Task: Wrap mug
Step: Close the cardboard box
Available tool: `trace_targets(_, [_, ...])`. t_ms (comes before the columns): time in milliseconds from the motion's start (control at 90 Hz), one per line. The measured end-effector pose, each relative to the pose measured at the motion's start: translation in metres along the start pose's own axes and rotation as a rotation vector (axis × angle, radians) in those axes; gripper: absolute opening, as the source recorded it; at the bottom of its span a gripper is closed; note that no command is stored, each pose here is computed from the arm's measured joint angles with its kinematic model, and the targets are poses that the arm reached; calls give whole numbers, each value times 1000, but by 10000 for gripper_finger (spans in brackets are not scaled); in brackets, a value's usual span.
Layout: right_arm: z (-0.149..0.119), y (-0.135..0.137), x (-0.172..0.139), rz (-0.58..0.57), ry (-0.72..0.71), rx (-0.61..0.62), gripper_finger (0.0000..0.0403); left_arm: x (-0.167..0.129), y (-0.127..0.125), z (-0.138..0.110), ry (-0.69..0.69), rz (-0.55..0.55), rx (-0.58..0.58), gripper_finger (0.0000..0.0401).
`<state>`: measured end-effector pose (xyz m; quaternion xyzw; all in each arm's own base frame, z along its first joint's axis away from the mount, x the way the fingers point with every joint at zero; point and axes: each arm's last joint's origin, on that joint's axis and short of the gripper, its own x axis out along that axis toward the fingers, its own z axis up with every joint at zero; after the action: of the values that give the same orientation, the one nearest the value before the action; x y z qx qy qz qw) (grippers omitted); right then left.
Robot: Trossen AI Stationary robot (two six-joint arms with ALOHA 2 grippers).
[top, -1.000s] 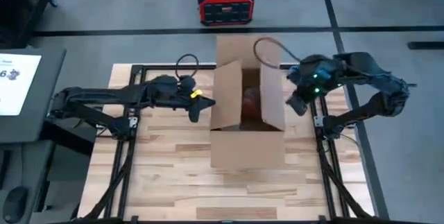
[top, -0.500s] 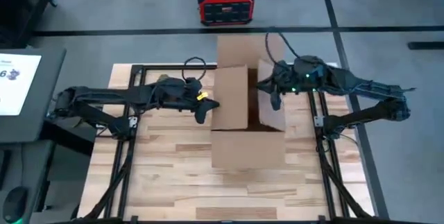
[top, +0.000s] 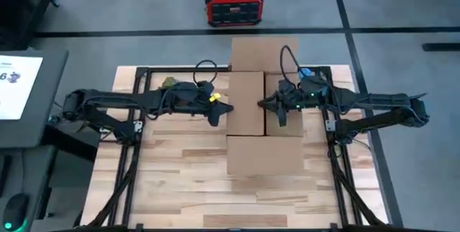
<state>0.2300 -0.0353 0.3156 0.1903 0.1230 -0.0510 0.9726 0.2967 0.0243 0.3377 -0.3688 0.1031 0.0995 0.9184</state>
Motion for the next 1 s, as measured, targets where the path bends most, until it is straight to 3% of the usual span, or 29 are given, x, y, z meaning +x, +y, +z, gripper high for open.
trace_targets(111, [-2,0,0,9,13,0,0,-14,-16,29,-86,-32,-5,0])
trace_targets(211, [-3,1,0,44,35,1,0,-24,-10,52,-116,108,18,0])
trace_targets(411, [-4,2,0,86,59,-6,0,-28,63,84,-89,482,-18,0])
trace_targets(489, [-5,2,0,91,65,-7,0,-26,99,94,-41,541,-78,0])
trace_targets(567, [-5,3,0,96,71,-6,0,-12,118,107,-45,413,-61,0])
trace_targets(667, [-6,3,0,104,83,-5,0,7,120,129,-110,210,-12,0])
trace_targets(811, [-8,4,0,114,102,-3,0,42,127,143,-85,80,25,0])
trace_targets(1000, [-10,3,0,109,123,2,0,70,91,155,61,-264,147,0])
